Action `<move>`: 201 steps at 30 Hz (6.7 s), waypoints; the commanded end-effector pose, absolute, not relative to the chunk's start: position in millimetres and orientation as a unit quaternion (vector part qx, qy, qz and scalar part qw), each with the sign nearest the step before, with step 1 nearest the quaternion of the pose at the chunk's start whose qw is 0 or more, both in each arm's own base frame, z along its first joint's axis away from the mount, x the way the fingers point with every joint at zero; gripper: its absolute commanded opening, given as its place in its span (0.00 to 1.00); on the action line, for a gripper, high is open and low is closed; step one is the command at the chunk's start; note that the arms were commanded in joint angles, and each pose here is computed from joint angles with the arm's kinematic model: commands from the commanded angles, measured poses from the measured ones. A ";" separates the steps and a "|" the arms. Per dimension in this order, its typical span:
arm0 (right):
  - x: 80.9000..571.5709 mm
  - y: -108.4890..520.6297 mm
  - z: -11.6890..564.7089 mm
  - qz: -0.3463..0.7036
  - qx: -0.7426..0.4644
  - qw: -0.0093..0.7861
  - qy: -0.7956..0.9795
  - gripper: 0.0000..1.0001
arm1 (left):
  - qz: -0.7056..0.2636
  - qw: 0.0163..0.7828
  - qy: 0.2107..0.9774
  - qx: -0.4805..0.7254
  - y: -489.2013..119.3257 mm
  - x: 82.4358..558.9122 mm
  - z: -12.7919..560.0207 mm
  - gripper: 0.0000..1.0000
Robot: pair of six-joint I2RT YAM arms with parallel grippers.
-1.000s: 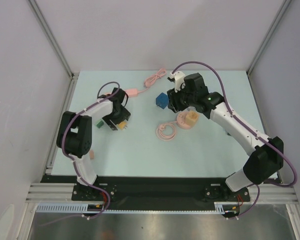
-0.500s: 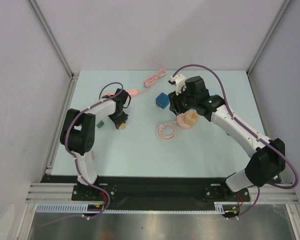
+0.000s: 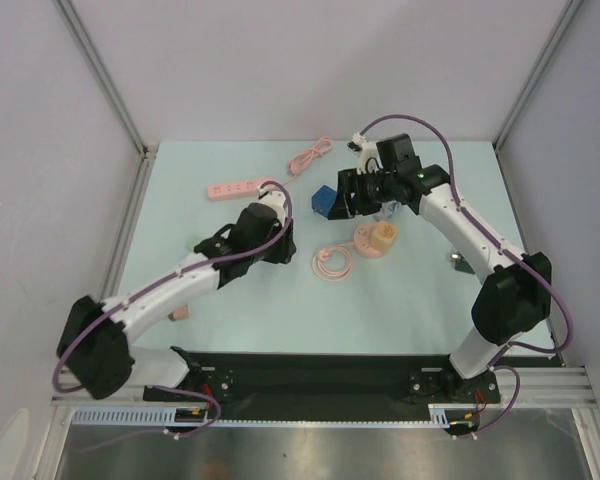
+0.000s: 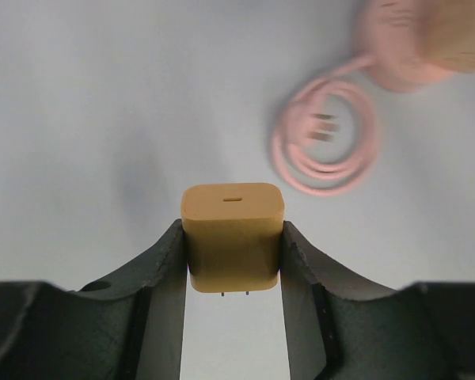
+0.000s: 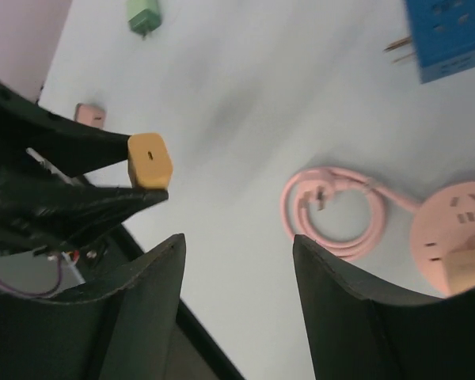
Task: Insert the plug
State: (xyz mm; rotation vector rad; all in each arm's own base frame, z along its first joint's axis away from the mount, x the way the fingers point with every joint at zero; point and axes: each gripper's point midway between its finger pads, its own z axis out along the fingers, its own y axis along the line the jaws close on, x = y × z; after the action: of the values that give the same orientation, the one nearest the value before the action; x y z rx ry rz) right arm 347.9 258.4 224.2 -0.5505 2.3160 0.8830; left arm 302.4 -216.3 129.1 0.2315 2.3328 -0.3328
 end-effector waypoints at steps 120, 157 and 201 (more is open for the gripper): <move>395.0 143.0 83.6 -0.071 0.139 0.292 0.943 0.00 | -0.243 0.422 0.867 0.107 -235.6 235.1 193.1 0.71; 386.1 147.1 73.9 -0.047 0.131 0.250 0.958 0.00 | -0.227 0.422 0.872 0.101 -231.0 239.2 186.6 0.75; 404.0 143.1 106.6 -0.055 0.132 0.319 0.937 0.00 | -0.231 0.414 0.874 0.108 -237.7 240.3 183.7 0.76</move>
State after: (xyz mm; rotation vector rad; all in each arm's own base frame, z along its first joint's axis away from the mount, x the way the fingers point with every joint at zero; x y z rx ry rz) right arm 394.3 148.0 85.2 0.3187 2.5452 -0.1316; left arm 236.1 -236.7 175.8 0.2615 2.2252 -0.5771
